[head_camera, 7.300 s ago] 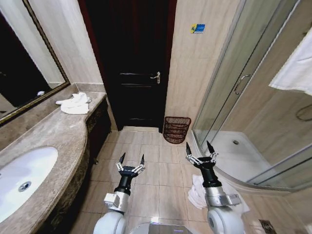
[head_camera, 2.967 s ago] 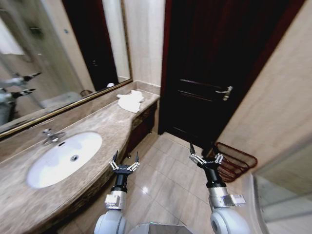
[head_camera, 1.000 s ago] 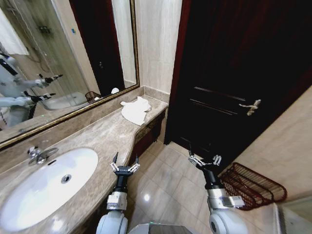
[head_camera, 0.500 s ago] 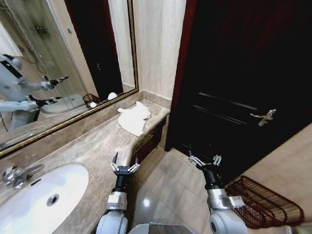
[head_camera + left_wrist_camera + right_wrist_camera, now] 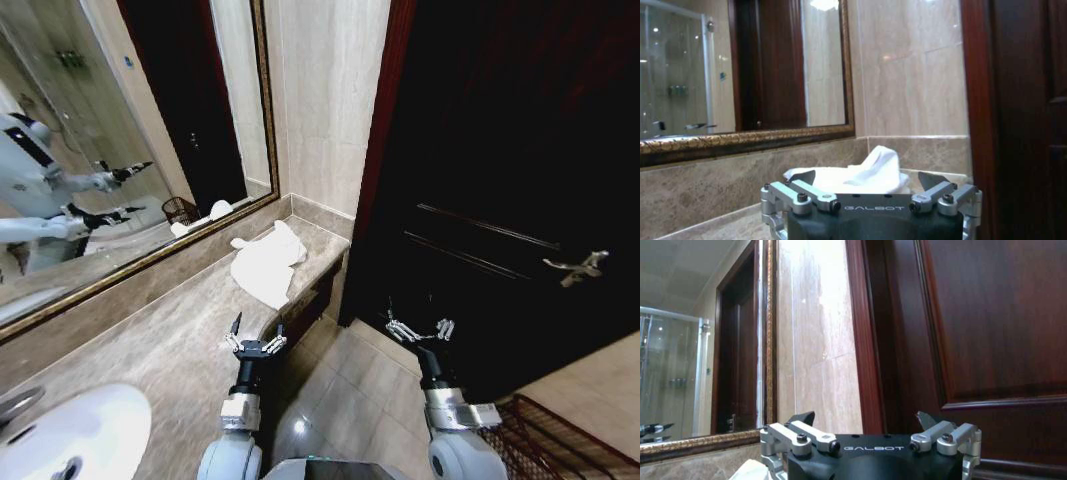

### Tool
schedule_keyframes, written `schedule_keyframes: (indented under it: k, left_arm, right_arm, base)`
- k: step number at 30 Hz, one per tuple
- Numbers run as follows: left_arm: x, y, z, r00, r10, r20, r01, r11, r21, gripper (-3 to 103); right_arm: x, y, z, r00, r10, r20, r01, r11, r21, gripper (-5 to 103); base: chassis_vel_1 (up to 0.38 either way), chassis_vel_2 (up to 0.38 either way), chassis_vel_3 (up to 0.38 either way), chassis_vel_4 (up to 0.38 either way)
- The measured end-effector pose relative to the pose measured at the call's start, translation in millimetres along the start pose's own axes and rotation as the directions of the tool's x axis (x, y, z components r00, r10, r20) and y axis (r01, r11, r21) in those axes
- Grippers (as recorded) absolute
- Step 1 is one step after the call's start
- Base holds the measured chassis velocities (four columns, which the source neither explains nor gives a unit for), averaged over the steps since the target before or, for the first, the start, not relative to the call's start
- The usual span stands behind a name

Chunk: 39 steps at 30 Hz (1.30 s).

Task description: Discard the used towel into the hamper.

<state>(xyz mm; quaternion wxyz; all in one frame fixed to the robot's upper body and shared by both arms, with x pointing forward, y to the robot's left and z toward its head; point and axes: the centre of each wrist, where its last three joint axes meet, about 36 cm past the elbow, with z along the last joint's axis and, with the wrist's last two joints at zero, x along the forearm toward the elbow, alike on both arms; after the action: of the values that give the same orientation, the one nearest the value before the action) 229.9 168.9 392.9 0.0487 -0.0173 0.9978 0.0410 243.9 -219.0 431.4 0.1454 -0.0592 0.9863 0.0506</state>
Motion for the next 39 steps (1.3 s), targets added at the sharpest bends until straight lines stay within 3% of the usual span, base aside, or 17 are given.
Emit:
schedule_keyframes:
  k: [8,11,15,18,27,35,39]
  left_arm:
    - [-14.1,-0.9,-11.0,0.987,-0.145,-0.069,0.146,0.989,0.014,100]
    - [-26.3,3.3,-16.0,0.973,-0.204,-0.106,0.211,0.976,0.058,100]
    - [-36.5,2.7,-14.0,0.967,-0.216,-0.134,0.228,0.970,0.087,100]
    - [-57.3,5.4,-16.4,0.962,-0.222,-0.161,0.245,0.959,0.141,100]
    - [-101.2,16.4,-26.2,0.956,-0.236,-0.172,0.272,0.935,0.229,100]
    - [-133.2,26.5,-20.8,0.946,-0.261,-0.192,0.304,0.919,0.249,100]
    - [-141.8,33.3,-16.9,0.932,-0.273,-0.240,0.326,0.920,0.218,102]
  right_arm:
    - [-0.1,-3.2,2.9,0.999,-0.030,-0.011,0.030,0.999,0.017,100]
    - [0.7,-3.4,6.0,0.998,-0.052,-0.028,0.053,0.998,0.027,100]
    - [1.4,-4.0,6.9,0.997,-0.061,-0.036,0.062,0.997,0.036,100]
    - [2.6,-6.1,9.6,0.996,-0.070,-0.054,0.073,0.996,0.050,100]
    - [7.3,-11.1,22.6,0.993,-0.066,-0.093,0.073,0.995,0.067,100]
    - [7.5,-19.6,25.8,0.993,-0.060,-0.104,0.069,0.994,0.083,100]
    - [7.5,-21.4,28.5,0.992,-0.058,-0.109,0.067,0.994,0.083,100]
  base:
    - [-0.053,0.054,0.012,-0.019]
    - [0.054,-0.029,-0.042,0.013]
    - [0.013,-0.007,-0.008,0.010]
    - [0.000,0.000,0.000,0.000]
    - [0.000,0.000,0.000,0.000]
    - [0.000,0.000,0.000,0.000]
    - [0.000,0.000,0.000,0.000]
